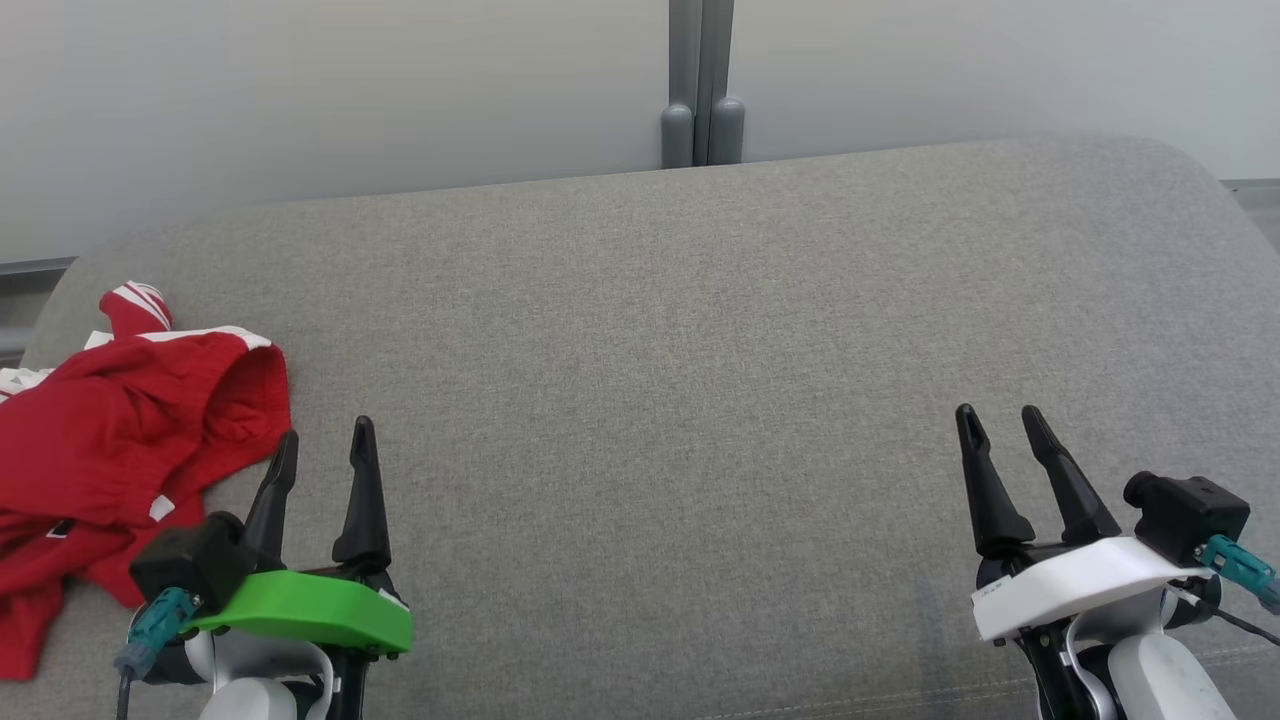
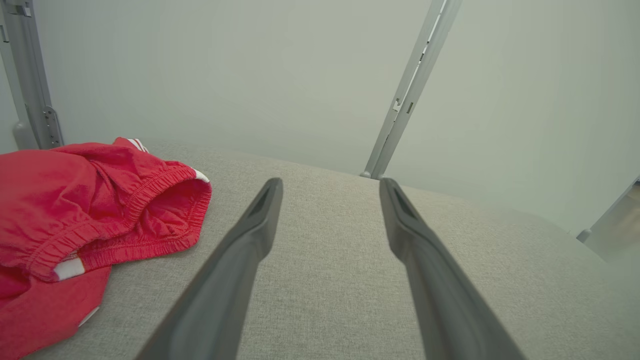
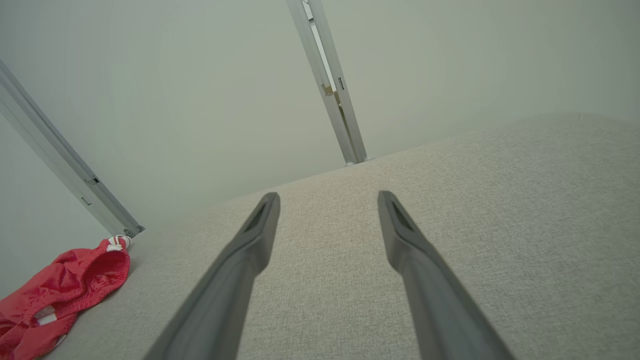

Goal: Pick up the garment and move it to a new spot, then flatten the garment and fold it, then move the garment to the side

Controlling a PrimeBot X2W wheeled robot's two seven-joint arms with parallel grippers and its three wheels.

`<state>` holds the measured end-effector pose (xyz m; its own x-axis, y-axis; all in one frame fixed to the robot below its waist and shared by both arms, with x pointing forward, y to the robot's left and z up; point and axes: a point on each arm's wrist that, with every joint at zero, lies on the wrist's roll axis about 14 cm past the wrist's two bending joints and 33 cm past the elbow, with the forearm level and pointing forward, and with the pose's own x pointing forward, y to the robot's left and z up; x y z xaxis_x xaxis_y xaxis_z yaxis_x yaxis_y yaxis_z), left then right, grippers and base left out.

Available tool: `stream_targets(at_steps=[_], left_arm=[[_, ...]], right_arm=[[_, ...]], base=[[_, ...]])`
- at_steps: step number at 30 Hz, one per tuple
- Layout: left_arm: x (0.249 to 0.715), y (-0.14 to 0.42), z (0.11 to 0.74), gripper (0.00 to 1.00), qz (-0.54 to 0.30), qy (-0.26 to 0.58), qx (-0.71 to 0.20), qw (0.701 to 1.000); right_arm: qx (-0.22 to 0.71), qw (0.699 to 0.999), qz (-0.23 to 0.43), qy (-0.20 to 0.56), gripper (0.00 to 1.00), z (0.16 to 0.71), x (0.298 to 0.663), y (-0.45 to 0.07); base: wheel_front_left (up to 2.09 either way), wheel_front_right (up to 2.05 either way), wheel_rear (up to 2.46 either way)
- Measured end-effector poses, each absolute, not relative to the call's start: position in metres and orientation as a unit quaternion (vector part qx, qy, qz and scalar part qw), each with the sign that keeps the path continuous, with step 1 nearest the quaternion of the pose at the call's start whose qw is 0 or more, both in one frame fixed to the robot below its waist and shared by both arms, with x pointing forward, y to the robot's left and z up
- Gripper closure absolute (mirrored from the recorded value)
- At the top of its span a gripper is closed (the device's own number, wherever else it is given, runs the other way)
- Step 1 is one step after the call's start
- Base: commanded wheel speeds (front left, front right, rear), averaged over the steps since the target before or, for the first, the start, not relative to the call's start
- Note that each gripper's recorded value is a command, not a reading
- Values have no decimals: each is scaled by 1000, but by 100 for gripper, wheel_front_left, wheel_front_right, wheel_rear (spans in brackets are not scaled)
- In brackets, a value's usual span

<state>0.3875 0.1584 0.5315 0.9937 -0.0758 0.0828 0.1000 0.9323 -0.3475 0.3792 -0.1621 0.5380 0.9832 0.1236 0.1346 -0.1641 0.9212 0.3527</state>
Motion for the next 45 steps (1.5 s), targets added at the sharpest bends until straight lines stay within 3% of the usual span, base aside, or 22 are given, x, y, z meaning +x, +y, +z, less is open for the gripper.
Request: stream_targets(at_steps=[45], left_arm=[[383, 159, 506, 0, -24, -24, -52, 998]], right_arm=[[67, 992, 93, -56, 0, 525, 389, -149]], base=[[0, 0, 0]])
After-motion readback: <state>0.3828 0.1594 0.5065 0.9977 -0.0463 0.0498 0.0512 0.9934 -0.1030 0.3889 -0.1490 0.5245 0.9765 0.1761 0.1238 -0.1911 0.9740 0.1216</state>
